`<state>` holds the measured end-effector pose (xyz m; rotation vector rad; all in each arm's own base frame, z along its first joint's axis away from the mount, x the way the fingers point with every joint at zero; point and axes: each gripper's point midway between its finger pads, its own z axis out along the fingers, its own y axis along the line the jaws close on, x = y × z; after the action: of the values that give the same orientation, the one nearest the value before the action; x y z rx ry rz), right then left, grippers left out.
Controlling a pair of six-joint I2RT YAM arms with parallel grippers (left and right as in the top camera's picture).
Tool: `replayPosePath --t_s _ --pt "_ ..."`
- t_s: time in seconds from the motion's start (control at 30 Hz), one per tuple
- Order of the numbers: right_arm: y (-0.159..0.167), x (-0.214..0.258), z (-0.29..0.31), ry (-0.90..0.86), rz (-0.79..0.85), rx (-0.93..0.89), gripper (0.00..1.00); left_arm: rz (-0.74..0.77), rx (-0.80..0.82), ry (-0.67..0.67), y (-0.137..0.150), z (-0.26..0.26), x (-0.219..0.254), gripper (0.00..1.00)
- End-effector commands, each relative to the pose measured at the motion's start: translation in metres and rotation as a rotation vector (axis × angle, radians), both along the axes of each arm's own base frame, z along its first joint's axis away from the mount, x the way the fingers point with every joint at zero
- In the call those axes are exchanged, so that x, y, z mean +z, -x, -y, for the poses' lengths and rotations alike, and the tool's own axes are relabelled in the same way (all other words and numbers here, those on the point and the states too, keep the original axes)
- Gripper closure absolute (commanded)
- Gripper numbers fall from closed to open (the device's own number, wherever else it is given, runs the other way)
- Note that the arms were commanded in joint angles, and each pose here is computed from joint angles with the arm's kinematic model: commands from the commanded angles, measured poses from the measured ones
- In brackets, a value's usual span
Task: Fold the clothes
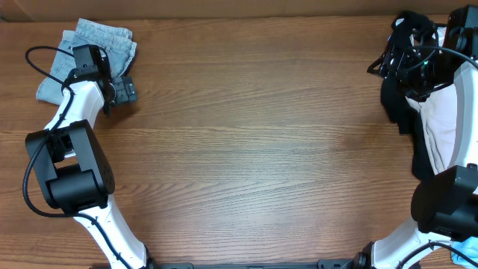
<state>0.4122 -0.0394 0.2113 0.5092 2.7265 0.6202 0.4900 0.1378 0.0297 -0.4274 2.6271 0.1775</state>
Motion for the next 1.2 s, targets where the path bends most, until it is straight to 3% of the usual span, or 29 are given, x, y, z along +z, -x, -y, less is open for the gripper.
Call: replayPosePath --t_s 0.0,0.27,0.5,0.8,0.87,1.0,1.07,1.17 --pt "0.001 -0.002 -0.002 0.003 -0.004 0.008 0.13 0.055 0.040 0.006 -0.008 -0.005 0.006 0.00" --pt "0.001 -0.002 -0.002 0.002 -0.006 0.008 0.13 0.173 0.044 -0.006 -0.032 -0.009 0.022 0.00" --pt "0.000 -0.002 -0.002 0.004 0.000 0.008 0.13 0.144 -0.035 0.045 -0.035 0.005 0.040 0.00" --pt "-0.001 -0.001 -0.002 0.005 0.005 0.008 0.13 0.154 -0.025 -0.056 -0.044 -0.014 0.085 0.00" --pt "-0.001 -0.001 -0.002 0.005 0.004 0.008 0.12 0.149 -0.014 -0.069 -0.044 -0.018 0.082 0.07" --pt "0.000 -0.002 -0.002 0.004 0.000 0.008 0.13 0.105 -0.009 -0.061 -0.039 -0.019 0.057 0.47" --pt "0.000 -0.002 -0.002 0.003 -0.002 0.008 0.13 0.067 -0.007 -0.056 -0.037 -0.020 0.038 0.61" --pt "0.001 -0.002 -0.002 0.002 -0.006 0.008 0.12 0.007 -0.005 -0.045 -0.033 -0.020 0.006 0.67"
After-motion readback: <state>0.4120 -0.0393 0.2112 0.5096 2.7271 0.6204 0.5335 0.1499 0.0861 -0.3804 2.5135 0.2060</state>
